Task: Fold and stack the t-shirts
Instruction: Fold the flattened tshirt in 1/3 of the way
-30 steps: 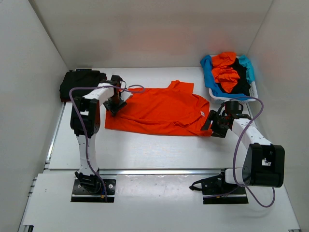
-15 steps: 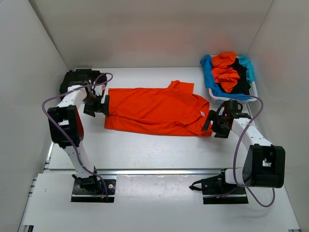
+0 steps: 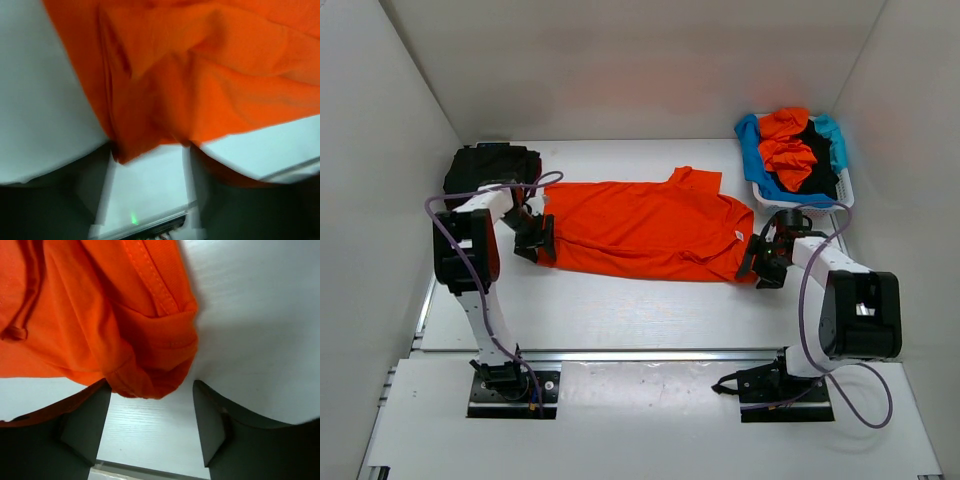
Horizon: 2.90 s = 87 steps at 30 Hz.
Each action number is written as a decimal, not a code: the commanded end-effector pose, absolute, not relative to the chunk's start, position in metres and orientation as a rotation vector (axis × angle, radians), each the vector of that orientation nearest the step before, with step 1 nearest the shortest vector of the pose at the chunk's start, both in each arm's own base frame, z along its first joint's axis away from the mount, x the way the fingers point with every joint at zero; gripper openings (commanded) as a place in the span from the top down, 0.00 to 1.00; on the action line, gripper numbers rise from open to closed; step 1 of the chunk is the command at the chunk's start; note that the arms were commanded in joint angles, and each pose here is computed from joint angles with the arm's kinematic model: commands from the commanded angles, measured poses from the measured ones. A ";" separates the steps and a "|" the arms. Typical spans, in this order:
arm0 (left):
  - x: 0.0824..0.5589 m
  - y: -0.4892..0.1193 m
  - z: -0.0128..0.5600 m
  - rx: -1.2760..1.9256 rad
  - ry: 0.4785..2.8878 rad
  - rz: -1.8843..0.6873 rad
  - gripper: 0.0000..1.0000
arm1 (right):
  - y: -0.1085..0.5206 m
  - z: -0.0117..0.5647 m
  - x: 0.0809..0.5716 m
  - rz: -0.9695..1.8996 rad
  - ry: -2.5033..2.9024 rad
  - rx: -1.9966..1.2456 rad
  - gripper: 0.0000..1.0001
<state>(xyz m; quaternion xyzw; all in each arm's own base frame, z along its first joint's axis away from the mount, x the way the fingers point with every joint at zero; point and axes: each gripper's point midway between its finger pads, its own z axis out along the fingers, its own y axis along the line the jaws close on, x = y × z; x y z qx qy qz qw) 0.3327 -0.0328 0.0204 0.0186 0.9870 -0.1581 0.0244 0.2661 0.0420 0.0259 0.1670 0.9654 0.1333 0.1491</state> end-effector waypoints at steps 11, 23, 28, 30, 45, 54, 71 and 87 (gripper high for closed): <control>0.302 -0.024 0.001 0.118 3.147 -0.470 1.00 | 0.041 0.026 0.262 0.476 2.764 0.573 1.00; 0.192 0.008 0.038 0.294 3.356 -0.227 0.94 | 0.048 0.055 0.171 0.426 2.790 0.794 1.00; 0.168 0.022 0.040 0.337 3.386 -0.117 0.56 | 0.046 0.056 0.144 0.443 2.756 0.895 0.48; 0.159 0.022 0.040 0.335 3.398 -0.100 0.40 | 0.043 0.065 0.146 0.435 2.701 0.887 0.26; 0.268 0.030 0.140 0.382 2.793 0.328 0.01 | 0.088 0.094 0.189 0.128 2.862 0.034 0.52; 0.240 -0.086 0.071 0.831 2.893 -0.129 0.05 | 0.119 0.071 0.202 0.221 2.887 -0.193 1.00; 0.223 -0.064 0.010 0.687 3.040 0.070 0.06 | 0.147 0.033 0.219 0.268 2.948 -0.269 1.00; 0.208 -0.056 -0.010 0.758 3.090 0.143 0.03 | 0.157 0.036 0.279 0.224 2.775 -0.258 1.00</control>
